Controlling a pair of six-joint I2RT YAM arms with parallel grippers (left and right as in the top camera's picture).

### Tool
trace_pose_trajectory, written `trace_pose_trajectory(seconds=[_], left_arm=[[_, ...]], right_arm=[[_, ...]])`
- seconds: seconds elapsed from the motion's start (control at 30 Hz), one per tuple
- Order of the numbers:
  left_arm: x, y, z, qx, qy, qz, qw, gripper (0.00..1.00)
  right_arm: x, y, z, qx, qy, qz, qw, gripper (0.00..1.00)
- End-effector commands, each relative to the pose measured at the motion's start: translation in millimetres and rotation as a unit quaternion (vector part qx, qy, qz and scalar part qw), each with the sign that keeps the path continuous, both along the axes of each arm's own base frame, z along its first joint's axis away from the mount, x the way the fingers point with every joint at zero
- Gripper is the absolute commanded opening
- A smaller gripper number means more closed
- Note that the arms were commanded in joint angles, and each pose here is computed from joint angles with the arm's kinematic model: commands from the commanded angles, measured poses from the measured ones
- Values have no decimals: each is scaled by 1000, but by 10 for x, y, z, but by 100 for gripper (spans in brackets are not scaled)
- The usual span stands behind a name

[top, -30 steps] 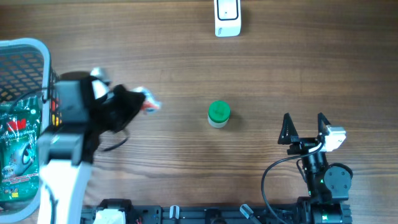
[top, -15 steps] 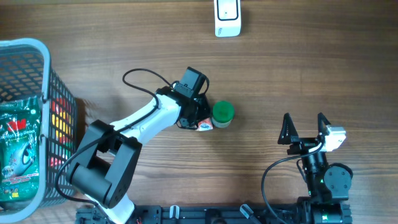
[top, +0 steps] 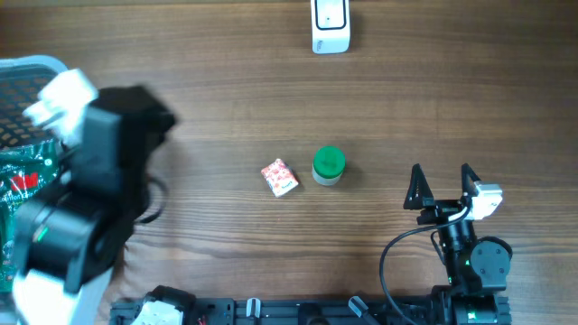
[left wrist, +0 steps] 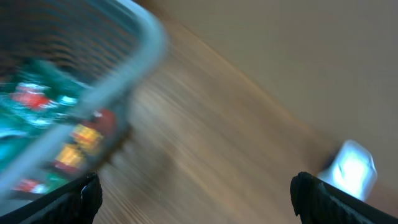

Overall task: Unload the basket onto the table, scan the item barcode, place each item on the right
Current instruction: 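Grasp the small red-white box in the basket and place it beside the jar, then grasp the green 3M glove pack from the basket and lay it right of the jar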

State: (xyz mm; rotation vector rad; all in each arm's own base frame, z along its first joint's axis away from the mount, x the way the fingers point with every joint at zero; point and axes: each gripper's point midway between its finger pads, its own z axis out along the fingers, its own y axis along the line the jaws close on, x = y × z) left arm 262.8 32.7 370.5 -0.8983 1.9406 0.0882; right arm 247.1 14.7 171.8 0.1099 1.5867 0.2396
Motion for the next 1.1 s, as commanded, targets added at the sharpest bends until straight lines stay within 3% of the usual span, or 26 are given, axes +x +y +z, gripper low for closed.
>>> trace_pose_trajectory(seconds=[0.0, 0.1, 0.17, 0.33, 0.4, 0.53, 0.7, 0.87, 1.07], left_arm=[[-491, 875, 216, 17, -40, 179, 983, 100], [-925, 1459, 111, -24, -38, 316, 948, 100], [-1114, 1697, -96, -105, -50, 396, 911, 100], [-1053, 1995, -785, -267, 8, 456, 849, 100], [-985, 2091, -1085, -312, 32, 502, 806, 100], [-919, 2159, -1451, -382, 15, 607, 697, 100], [-887, 2228, -1672, -375, -10, 660, 651, 100], [-542, 2332, -2320, -372, -39, 632, 679, 100], [-520, 2350, -3024, -373, -17, 639, 673, 100]], right_arm=[[-1, -16, 10, -6, -3, -4, 1000, 99], [-1, -16, 10, -6, -3, -4, 1000, 100], [-1, -16, 10, -6, -3, -4, 1000, 100], [-1, -16, 10, -6, -3, -4, 1000, 100], [-1, -16, 11, -6, -3, -4, 1000, 100], [-1, -16, 10, -6, -3, -4, 1000, 100], [-1, -16, 10, -6, -3, -4, 1000, 100], [-1, -16, 10, -6, -3, -4, 1000, 100], [-1, -16, 10, -6, -3, -4, 1000, 99]])
